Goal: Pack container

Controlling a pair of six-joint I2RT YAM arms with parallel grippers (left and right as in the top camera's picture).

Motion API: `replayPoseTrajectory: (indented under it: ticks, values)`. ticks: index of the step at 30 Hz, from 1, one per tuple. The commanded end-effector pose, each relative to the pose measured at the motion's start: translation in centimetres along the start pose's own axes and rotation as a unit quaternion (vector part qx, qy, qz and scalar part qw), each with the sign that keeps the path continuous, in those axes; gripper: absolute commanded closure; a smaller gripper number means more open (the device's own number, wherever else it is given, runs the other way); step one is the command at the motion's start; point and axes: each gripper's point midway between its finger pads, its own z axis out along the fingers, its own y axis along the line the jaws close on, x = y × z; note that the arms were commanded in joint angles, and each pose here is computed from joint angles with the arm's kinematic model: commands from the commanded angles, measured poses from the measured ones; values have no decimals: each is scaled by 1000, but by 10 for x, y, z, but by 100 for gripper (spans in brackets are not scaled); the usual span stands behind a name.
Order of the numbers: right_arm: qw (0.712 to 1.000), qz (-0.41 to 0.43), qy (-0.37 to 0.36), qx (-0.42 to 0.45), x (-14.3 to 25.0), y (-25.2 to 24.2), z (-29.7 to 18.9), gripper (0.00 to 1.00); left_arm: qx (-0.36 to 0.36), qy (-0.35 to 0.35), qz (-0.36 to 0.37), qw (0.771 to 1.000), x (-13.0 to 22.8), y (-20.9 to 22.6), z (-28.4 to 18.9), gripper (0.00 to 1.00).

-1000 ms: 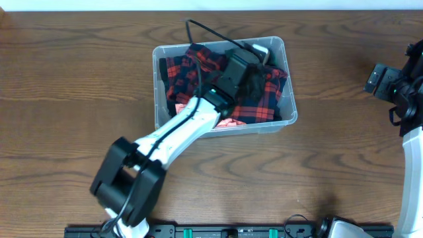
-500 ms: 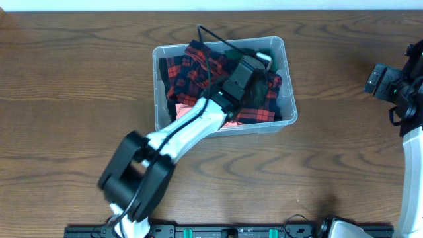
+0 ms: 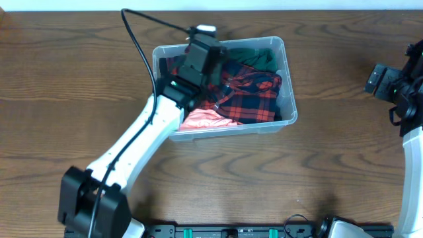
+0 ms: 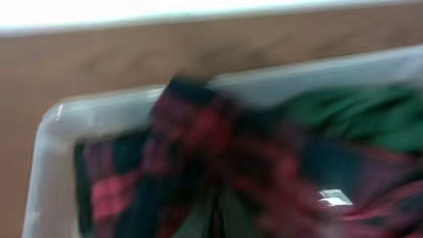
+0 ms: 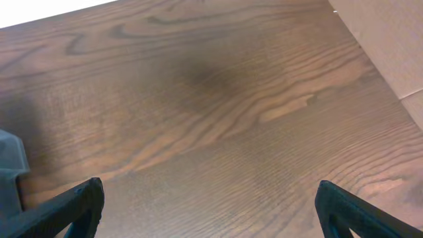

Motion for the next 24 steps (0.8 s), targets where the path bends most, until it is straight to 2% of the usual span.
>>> replayPoseTrajectory:
  ticks: [1,6,9,11,13,16,20,24]
  values:
    - [1000,4,1,1,0,-1,0,1,-51,74,-48,995,51,27,35,95]
    - [1000,4,1,1,0,-1,0,1,-54,182,-47,981,128,35,75,94]
    - [1000,4,1,1,0,-1,0,1,-63,214,-41,974,151,40,85,94]
    - [1000,4,1,1,0,-1,0,1,-65,218,-40,973,153,40,84,94]
    - [1000,4,1,1,0,-1,0,1,-60,206,-43,976,144,39,79,94]
    - [1000,4,1,1,0,-1,0,1,-45,164,-55,984,110,35,62,94]
    - [1000,4,1,1,0,-1,0,1,-7,59,-82,995,43,28,22,94]
    - [1000,4,1,1,0,-1,0,1,27,-34,-106,993,-10,24,-15,94]
